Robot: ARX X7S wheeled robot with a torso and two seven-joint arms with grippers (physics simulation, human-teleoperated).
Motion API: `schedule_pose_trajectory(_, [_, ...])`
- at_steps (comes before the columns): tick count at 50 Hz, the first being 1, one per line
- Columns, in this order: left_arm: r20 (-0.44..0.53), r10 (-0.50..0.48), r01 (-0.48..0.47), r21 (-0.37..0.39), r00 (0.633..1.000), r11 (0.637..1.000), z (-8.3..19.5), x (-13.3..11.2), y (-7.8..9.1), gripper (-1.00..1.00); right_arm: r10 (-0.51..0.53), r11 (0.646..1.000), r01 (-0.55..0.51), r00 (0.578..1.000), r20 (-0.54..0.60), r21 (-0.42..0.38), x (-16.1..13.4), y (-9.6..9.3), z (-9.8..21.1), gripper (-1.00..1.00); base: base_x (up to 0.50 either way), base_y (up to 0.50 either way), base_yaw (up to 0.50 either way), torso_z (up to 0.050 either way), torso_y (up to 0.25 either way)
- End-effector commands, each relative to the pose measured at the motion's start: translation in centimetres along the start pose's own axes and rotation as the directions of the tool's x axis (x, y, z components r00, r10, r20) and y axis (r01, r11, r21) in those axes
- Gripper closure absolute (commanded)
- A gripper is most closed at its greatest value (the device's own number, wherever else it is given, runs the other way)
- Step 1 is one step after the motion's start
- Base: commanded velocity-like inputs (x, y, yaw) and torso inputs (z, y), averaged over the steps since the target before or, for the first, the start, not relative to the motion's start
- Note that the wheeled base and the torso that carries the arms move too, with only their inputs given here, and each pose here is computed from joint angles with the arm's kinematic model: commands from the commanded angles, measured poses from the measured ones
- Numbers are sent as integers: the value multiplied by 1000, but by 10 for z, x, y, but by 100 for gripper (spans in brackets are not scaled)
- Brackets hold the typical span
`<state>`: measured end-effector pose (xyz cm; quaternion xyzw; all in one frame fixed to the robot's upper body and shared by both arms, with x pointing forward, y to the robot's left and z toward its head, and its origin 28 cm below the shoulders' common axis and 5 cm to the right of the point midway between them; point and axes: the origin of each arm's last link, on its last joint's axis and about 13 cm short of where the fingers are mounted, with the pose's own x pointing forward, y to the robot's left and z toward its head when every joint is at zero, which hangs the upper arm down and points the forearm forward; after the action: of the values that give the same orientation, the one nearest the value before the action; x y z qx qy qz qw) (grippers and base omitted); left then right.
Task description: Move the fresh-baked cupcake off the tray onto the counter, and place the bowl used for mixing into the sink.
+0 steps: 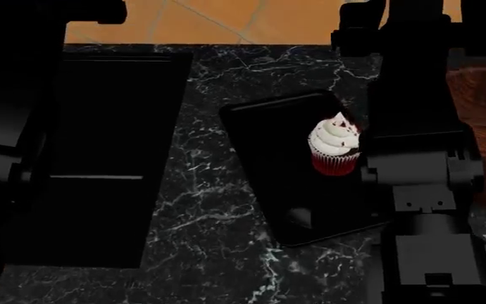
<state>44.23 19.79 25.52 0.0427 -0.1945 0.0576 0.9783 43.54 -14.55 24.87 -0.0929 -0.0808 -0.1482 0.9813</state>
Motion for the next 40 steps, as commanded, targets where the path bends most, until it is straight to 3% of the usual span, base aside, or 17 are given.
schedule_pose_trajectory(1, [-7,1,-1,0,1000,1000,-2,-1,0,-100,1,1000,-1,1000,-4,-8,-1,1,-2,-100,500,180,0,0,0])
schedule_pose_trajectory(26, [-11,-6,6,-4,1000,1000,-2,-1,0,-100,-11,1000,11,1000,-15,-5,-1,-1,-3,-100,464,112,0,0,0])
schedule_pose_trajectory(40, [-21,-6,6,-6,1000,1000,-6,-3,-1,-100,-8,1000,8,999,-31,-6,-2,0,-4,-100,46,-71,0,0,0])
